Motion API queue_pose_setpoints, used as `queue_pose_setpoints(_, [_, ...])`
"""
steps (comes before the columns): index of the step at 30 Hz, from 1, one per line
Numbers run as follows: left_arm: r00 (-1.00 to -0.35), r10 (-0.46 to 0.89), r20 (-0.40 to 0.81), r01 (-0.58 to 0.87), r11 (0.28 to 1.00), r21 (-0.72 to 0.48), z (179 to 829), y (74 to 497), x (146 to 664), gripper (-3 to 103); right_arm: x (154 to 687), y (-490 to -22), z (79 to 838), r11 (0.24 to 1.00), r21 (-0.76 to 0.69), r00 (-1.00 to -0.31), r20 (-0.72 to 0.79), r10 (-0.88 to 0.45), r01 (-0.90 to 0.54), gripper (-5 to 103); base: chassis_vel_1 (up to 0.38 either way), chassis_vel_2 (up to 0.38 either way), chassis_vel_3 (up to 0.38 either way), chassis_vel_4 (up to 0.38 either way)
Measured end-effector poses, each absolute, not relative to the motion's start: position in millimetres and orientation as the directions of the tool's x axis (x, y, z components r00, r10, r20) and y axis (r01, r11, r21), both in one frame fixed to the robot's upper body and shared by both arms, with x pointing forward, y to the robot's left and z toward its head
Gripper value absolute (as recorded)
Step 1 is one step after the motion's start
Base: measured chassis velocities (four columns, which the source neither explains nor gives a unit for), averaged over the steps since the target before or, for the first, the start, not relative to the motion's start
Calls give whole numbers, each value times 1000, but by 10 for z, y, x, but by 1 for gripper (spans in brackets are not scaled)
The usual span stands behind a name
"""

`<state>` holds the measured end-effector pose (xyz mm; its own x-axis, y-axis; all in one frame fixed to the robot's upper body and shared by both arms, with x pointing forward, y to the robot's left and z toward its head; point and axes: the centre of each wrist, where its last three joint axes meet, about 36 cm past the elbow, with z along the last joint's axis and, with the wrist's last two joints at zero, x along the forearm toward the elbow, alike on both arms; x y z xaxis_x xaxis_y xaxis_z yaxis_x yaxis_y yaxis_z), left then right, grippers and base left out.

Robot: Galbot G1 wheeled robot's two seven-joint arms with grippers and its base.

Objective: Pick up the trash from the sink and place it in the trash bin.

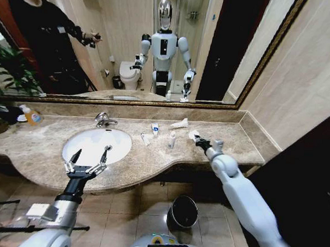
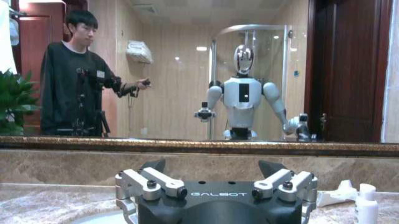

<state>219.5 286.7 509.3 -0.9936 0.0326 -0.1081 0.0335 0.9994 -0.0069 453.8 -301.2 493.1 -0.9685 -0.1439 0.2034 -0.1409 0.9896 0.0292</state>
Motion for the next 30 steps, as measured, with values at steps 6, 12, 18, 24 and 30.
queue_pose_setpoints(6, [-994,33,-108,33,999,-7,5093,2867,2195,100,3618,-3280,5250,992,54,-964,239,-120,-110,0,0,0,0,0])
queue_pose_setpoints(12, [-994,32,-108,33,999,-7,5093,2867,2194,100,2964,-3317,5322,987,89,-942,299,-155,-135,0,0,0,0,0])
queue_pose_setpoints(18, [-994,33,-108,34,999,-7,5093,2867,2194,100,2375,-3221,5013,978,108,-884,419,-207,-178,0,0,0,0,0])
queue_pose_setpoints(24, [-994,32,-108,33,999,-7,5092,2867,2195,100,2347,-3081,4008,980,80,-806,559,-194,-181,0,0,0,0,0])
queue_pose_setpoints(30, [-994,33,-108,34,999,-7,5092,2867,2194,100,2477,-3106,2890,988,-20,-758,644,-106,-156,0,0,0,0,0])
